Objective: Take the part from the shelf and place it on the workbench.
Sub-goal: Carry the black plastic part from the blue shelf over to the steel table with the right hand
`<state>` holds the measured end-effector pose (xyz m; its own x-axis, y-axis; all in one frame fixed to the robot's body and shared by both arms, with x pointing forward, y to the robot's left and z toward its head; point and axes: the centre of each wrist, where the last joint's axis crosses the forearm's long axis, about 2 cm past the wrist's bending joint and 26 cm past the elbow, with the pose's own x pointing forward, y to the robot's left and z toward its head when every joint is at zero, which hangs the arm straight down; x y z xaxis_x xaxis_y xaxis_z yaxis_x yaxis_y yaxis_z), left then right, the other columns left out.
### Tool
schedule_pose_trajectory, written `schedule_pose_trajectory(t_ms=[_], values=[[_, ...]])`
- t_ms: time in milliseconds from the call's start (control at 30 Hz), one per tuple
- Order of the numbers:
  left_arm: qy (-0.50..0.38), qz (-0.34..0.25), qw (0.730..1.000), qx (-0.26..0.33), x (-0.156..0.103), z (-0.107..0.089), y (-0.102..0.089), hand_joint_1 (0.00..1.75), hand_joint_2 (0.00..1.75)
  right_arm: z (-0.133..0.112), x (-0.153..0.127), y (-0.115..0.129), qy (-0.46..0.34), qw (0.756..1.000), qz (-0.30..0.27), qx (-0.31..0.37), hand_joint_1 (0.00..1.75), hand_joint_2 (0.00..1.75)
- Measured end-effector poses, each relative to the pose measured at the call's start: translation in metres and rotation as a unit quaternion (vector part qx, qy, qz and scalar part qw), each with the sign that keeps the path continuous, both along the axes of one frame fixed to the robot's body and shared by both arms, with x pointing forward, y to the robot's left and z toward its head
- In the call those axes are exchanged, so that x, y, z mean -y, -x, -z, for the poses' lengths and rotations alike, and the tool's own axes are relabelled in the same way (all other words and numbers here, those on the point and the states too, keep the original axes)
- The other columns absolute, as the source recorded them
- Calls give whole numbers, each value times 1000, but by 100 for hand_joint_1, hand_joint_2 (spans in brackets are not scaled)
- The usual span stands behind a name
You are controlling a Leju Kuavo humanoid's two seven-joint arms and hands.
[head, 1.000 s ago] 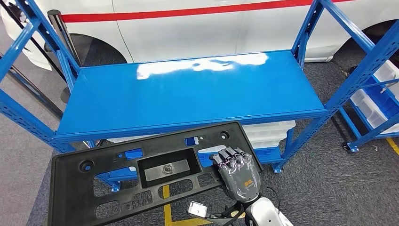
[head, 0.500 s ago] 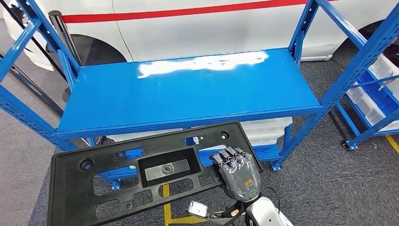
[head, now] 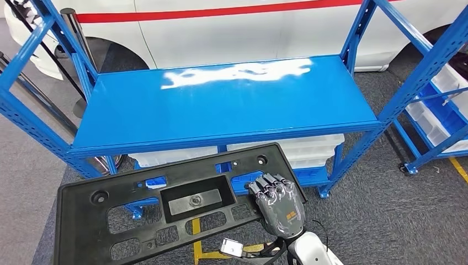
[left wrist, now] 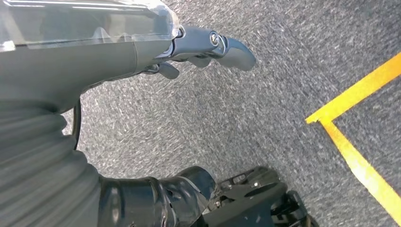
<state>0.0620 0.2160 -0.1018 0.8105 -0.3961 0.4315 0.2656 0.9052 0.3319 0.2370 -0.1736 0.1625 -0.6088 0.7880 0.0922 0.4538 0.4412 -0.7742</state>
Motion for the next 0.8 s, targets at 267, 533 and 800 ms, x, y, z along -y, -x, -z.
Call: schedule_pose_trajectory(t_ms=[267,533,800], values=[[0,0,1000,-1,0,0,1,0,175,0,0,0,-1,1000,0,-1,166,175],[-1,-1,1000,1,-1,0,0,0,175,0,0,1,-2,1000,-1,-2,166,175],[-1,-1,1000,2,-1,0,1,0,175,2,0,2,-2,1000,-1,-5,166,175]])
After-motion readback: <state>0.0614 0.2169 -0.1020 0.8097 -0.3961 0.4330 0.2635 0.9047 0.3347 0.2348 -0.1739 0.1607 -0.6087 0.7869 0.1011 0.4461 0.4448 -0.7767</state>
